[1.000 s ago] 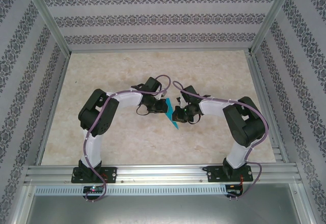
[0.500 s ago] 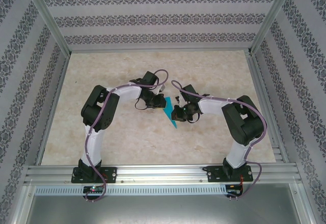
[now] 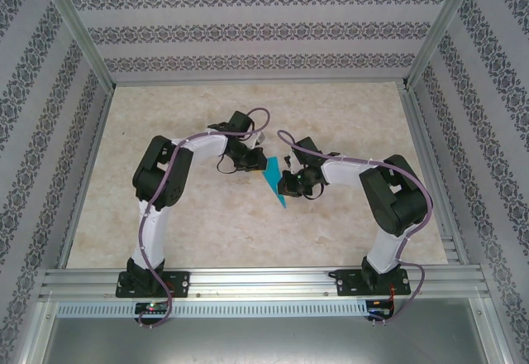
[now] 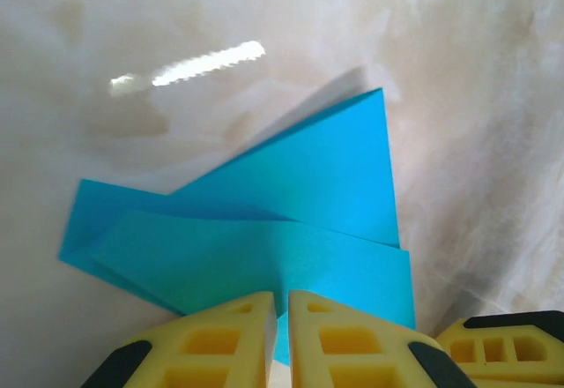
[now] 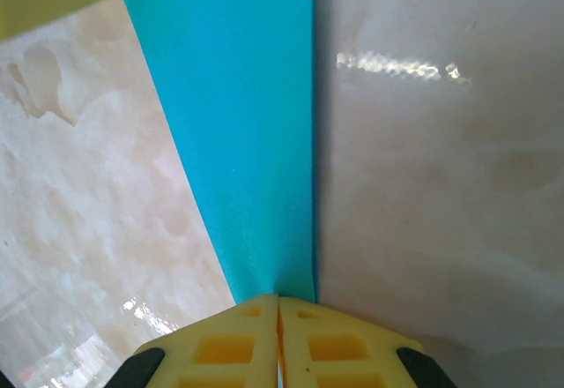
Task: Fold a paper plane with a square sheet of paper (pick it up from the middle)
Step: Fold the wing for the fifth time at the center of the table, then turn over a paper plane at the center of the table.
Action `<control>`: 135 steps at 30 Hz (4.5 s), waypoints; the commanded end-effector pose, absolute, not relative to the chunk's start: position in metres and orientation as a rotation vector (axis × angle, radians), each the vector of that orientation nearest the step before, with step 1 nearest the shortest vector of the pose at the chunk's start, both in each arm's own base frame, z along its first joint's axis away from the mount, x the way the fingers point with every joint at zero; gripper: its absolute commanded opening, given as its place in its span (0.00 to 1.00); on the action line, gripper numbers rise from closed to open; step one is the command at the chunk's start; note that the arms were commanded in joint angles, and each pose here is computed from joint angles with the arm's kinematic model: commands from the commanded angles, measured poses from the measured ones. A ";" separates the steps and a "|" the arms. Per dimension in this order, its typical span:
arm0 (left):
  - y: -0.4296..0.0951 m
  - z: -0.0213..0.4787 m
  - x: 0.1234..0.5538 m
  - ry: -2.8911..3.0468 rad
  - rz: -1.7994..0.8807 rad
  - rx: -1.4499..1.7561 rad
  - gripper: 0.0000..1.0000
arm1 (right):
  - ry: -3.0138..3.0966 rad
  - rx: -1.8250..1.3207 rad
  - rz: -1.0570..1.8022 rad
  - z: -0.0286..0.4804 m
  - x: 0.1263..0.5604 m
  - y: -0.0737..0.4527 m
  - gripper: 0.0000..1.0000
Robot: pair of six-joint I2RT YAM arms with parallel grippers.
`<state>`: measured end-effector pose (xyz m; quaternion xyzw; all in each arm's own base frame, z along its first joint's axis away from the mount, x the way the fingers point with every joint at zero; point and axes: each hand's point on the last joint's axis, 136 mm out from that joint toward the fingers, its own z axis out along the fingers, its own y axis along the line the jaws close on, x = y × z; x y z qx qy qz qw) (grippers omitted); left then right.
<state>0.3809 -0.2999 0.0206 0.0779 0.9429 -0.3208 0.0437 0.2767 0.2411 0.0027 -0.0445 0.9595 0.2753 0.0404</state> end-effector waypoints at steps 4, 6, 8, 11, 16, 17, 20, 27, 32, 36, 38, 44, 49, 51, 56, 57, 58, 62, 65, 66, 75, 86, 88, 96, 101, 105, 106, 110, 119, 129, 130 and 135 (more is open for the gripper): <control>-0.254 -0.005 0.428 2.868 -0.745 0.109 0.17 | 3.253 -0.056 0.310 -0.069 0.218 0.167 0.08; -0.250 -0.008 0.431 2.874 -0.721 0.093 0.17 | 3.253 -0.053 0.307 -0.070 0.218 0.167 0.08; -0.243 -0.010 0.435 2.876 -0.707 0.074 0.17 | 3.253 -0.054 0.309 -0.069 0.218 0.167 0.08; -0.236 -0.010 0.441 2.869 -0.714 0.048 0.17 | 3.251 -0.054 0.313 -0.069 0.218 0.167 0.08; -0.228 -0.010 0.451 2.862 -0.703 0.027 0.17 | 3.251 -0.052 0.317 -0.069 0.218 0.167 0.08; -0.227 -0.010 0.453 2.861 -0.703 0.025 0.17 | 3.248 -0.055 0.321 -0.068 0.218 0.168 0.08; -0.226 -0.008 0.459 2.855 -0.700 0.029 0.17 | 3.243 -0.048 0.332 -0.067 0.219 0.169 0.09; -0.220 0.007 0.472 2.836 -0.666 0.004 0.20 | 3.178 -0.048 0.444 -0.054 0.234 0.186 0.12; -0.217 0.040 0.479 2.785 -0.685 -0.024 0.27 | 3.043 -0.062 0.598 -0.022 0.265 0.212 0.17; -0.218 0.074 0.474 2.737 -0.733 -0.070 0.35 | 2.817 -0.080 0.810 0.037 0.301 0.245 0.27; -0.217 0.087 0.467 2.725 -0.739 -0.111 0.40 | 2.707 -0.077 0.849 0.069 0.316 0.251 0.35; -0.209 0.094 0.426 2.778 -0.645 -0.240 0.50 | 2.520 0.042 0.765 0.119 0.335 0.218 0.58; -0.218 0.096 0.392 2.815 -0.528 -0.268 0.60 | 2.481 0.128 0.666 0.119 0.335 0.179 0.72; -0.231 0.098 0.379 2.824 -0.502 -0.272 0.64 | 2.480 0.166 0.618 0.114 0.334 0.164 0.79; -0.276 0.092 0.352 2.869 -0.575 -0.315 0.71 | 2.478 0.283 0.542 0.099 0.330 0.136 0.92; -0.284 0.087 0.348 2.883 -0.577 -0.320 0.72 | 2.477 0.306 0.537 0.097 0.330 0.132 0.93; -0.291 0.084 0.345 2.895 -0.575 -0.321 0.72 | 2.478 0.317 0.535 0.095 0.329 0.130 0.94; -0.311 0.074 0.339 2.934 -0.507 -0.277 0.73 | 2.488 0.356 0.511 0.089 0.325 0.120 0.95; -0.318 0.064 0.336 2.980 -0.454 -0.260 0.73 | 2.495 0.378 0.496 0.086 0.323 0.113 0.95; -0.319 0.061 0.334 2.991 -0.446 -0.254 0.72 | 2.496 0.384 0.492 0.085 0.322 0.112 0.95; -0.313 0.056 0.333 2.999 -0.370 -0.258 0.42 | 2.518 0.398 0.499 0.079 0.322 0.112 0.94; -0.326 0.097 0.345 2.864 -0.563 -0.170 0.00 | 2.495 0.385 0.552 0.089 0.324 0.118 0.93; -0.339 0.112 0.346 2.808 -0.693 -0.094 0.00 | 2.468 0.368 0.586 0.097 0.324 0.121 0.93; -0.359 0.127 0.335 2.706 -0.940 0.091 0.00 | 2.430 0.338 0.726 0.114 0.320 0.137 0.88; -0.354 0.115 0.329 2.708 -0.978 0.079 0.00 | 2.427 0.289 0.781 0.116 0.316 0.154 0.81; -0.350 0.099 0.328 2.718 -0.973 0.075 0.00 | 2.449 0.245 0.763 0.111 0.311 0.167 0.72; -0.350 0.093 0.327 2.729 -0.978 0.068 0.00 | 2.456 0.235 0.759 0.110 0.310 0.170 0.68; -0.345 0.074 0.324 2.759 -0.986 0.032 0.00 | 2.520 0.184 0.711 0.097 0.308 0.190 0.54; -0.329 0.053 0.321 2.798 -0.945 -0.033 0.00 | 2.663 0.126 0.652 0.064 0.307 0.224 0.37; -0.320 0.044 0.321 2.812 -0.910 -0.060 0.00 | 2.743 0.076 0.682 0.049 0.303 0.241 0.38; -0.319 0.043 0.321 2.815 -0.907 -0.063 0.00 | 2.756 0.070 0.678 0.047 0.300 0.242 0.39; -0.317 0.038 0.321 2.826 -0.896 -0.081 0.00 | 2.800 0.053 0.701 0.040 0.288 0.246 0.44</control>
